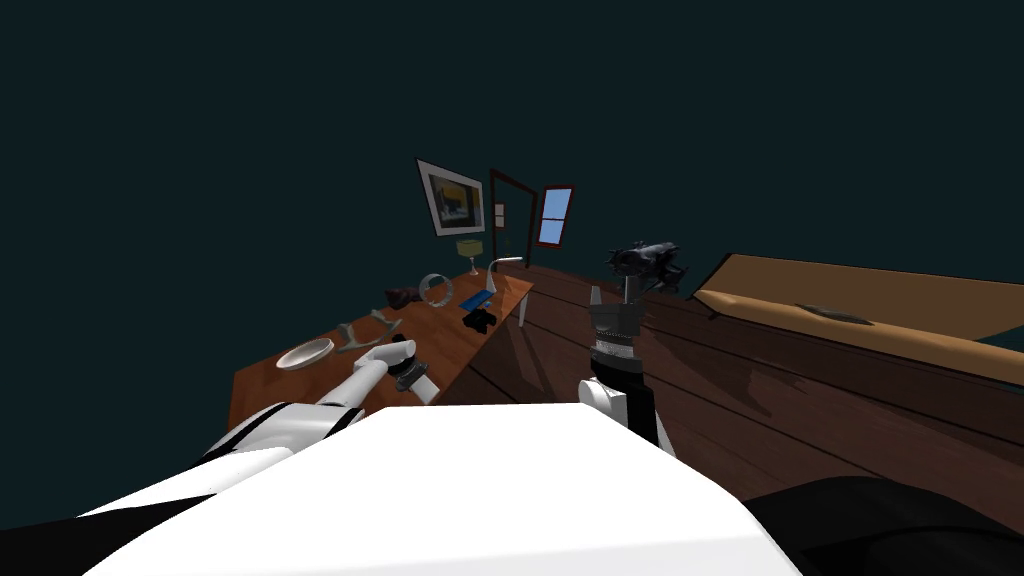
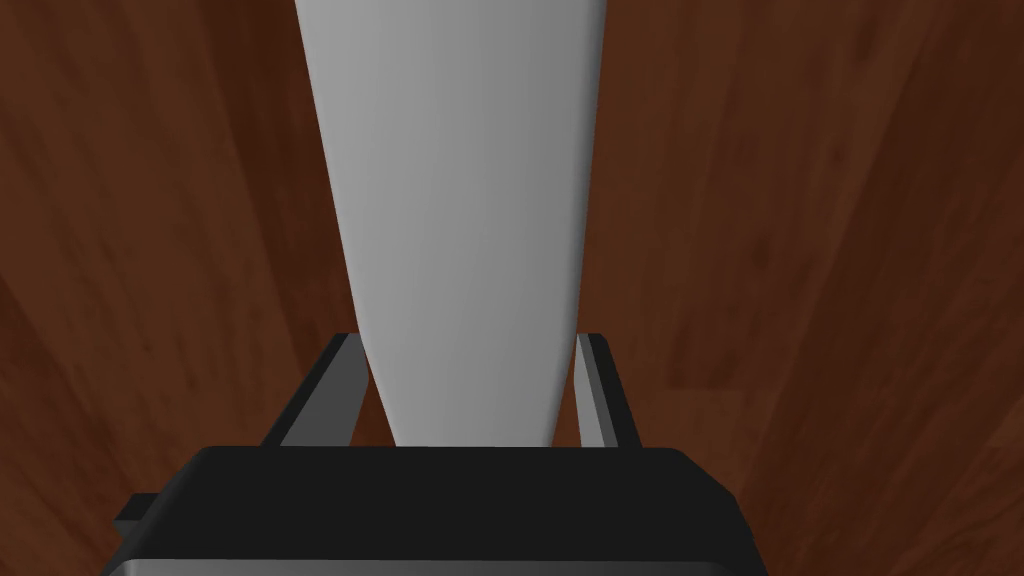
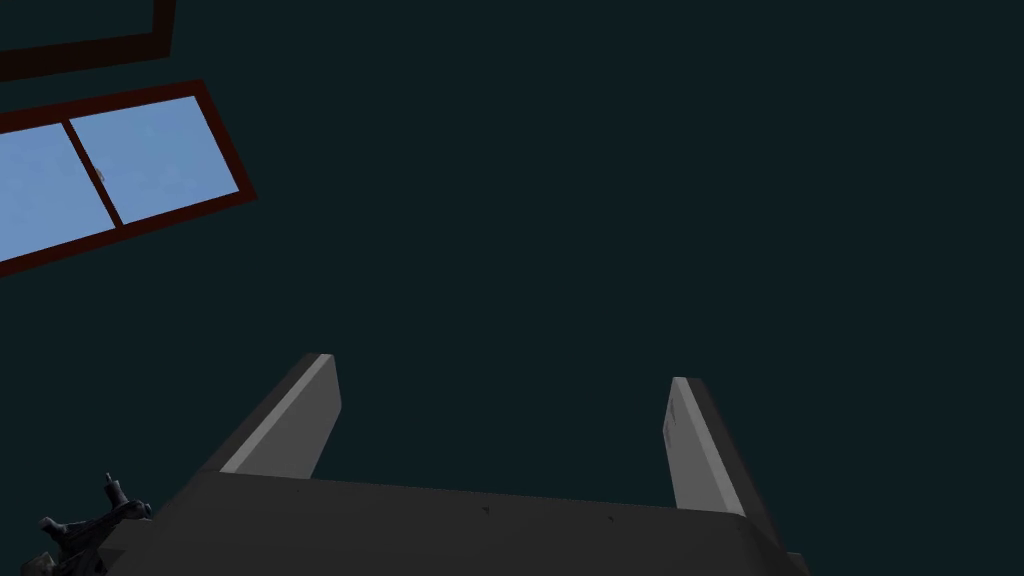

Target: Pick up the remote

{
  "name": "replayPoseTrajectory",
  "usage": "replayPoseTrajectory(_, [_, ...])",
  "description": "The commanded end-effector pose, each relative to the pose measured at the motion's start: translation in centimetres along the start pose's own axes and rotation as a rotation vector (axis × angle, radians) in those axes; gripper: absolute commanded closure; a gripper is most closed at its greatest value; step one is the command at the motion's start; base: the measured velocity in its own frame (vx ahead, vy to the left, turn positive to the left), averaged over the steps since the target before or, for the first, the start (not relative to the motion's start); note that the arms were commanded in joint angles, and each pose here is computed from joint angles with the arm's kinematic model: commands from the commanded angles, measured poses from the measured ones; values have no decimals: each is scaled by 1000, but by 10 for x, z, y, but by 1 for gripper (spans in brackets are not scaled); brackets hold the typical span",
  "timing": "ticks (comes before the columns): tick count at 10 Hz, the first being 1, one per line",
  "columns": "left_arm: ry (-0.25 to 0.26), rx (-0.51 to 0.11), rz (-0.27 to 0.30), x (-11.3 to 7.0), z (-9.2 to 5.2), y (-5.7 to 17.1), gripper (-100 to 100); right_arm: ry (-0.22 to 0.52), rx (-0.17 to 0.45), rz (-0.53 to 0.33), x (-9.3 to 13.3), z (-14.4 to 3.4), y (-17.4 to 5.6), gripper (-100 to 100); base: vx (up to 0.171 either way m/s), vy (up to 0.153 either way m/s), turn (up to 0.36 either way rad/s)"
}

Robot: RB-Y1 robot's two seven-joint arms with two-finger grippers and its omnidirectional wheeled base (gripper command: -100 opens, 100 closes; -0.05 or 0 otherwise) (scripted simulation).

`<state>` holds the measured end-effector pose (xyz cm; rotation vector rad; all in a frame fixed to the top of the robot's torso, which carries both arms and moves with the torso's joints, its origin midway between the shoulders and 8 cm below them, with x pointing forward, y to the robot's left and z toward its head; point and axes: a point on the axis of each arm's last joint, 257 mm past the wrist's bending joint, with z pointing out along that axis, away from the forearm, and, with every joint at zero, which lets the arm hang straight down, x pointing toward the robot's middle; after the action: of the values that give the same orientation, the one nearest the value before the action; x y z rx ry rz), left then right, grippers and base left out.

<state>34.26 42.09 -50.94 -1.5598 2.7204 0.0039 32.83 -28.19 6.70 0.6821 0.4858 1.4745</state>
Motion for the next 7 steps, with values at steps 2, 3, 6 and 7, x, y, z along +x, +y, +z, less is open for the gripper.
replayPoseTrajectory(2, [0,0,0,0,0,0,100,0,0,0,0,0,0,0,0,0,0])
replayPoseTrajectory(3, [0,0,0,0,0,0,0,0,0,0,0,0,0,0,0,0,0])
replayPoseTrajectory(6, [-3,2,7,-11,-16,-1,100,0,0,0,0,0,0,0,-13,-54,47])
replayPoseTrajectory(7, [-2,1,8,-12,-17,-1,0,0,0,0,0,0,0,0,-2,-7,-1])
